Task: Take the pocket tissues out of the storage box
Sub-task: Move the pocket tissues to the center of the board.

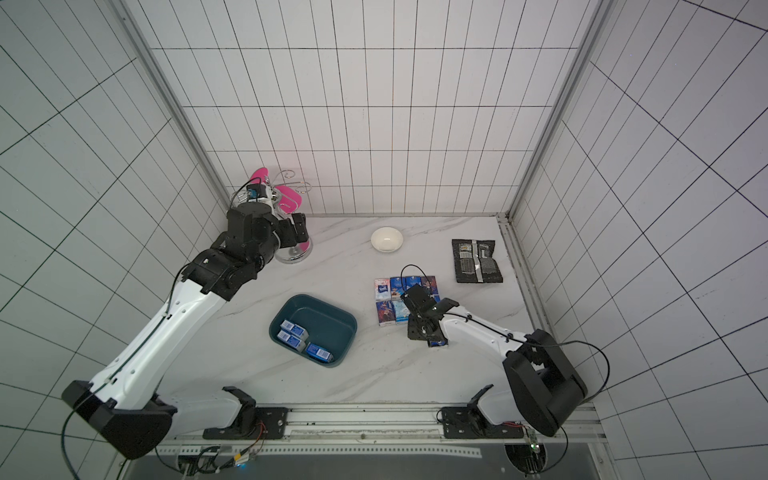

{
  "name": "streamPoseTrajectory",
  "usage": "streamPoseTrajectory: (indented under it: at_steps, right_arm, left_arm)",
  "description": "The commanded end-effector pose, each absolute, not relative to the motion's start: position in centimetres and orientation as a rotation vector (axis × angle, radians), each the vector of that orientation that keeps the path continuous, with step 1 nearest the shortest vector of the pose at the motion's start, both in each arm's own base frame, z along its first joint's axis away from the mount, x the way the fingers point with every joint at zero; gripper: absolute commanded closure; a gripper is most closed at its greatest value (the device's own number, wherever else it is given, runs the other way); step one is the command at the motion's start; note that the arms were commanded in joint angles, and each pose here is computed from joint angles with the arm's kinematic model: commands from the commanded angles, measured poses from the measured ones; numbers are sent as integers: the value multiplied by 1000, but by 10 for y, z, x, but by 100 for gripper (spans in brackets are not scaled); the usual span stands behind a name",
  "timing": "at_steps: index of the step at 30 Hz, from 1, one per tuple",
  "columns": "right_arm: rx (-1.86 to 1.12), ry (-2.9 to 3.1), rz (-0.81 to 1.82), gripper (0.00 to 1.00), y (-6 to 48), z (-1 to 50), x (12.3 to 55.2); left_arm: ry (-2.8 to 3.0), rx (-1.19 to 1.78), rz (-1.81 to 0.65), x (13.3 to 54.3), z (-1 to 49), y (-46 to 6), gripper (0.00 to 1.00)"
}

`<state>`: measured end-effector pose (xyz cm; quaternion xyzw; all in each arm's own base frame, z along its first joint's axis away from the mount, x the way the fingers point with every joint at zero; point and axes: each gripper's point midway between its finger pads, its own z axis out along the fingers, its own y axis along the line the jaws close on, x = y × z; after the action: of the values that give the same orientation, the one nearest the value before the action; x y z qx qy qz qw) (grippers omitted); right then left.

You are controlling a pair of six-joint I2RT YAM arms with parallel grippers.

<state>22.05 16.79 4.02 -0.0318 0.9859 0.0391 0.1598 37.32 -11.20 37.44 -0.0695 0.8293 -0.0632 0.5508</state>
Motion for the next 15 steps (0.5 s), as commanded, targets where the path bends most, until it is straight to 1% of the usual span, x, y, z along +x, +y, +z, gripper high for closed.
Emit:
streamPoseTrajectory:
  at_steps: [1,5,7,11,15]
  right_arm:
    - [-112,2820,95,55,165,39,223]
    - [-120,2828,128,56,169,41,221]
    - [-181,2815,165,55,177,46,216]
    - [-327,2827,97,56,185,54,195]
    - [-311,2855,75,56,175,48,180]
  left_arm:
    - [1932,-175,-143,370,384,-106,1]
    - [1933,-174,-134,370,384,-105,2]
    - [1932,-175,-135,370,385,-105,2]
    - [1931,-177,-135,371,385,-105,2]
    - [1933,-174,-140,372,385,-107,2]
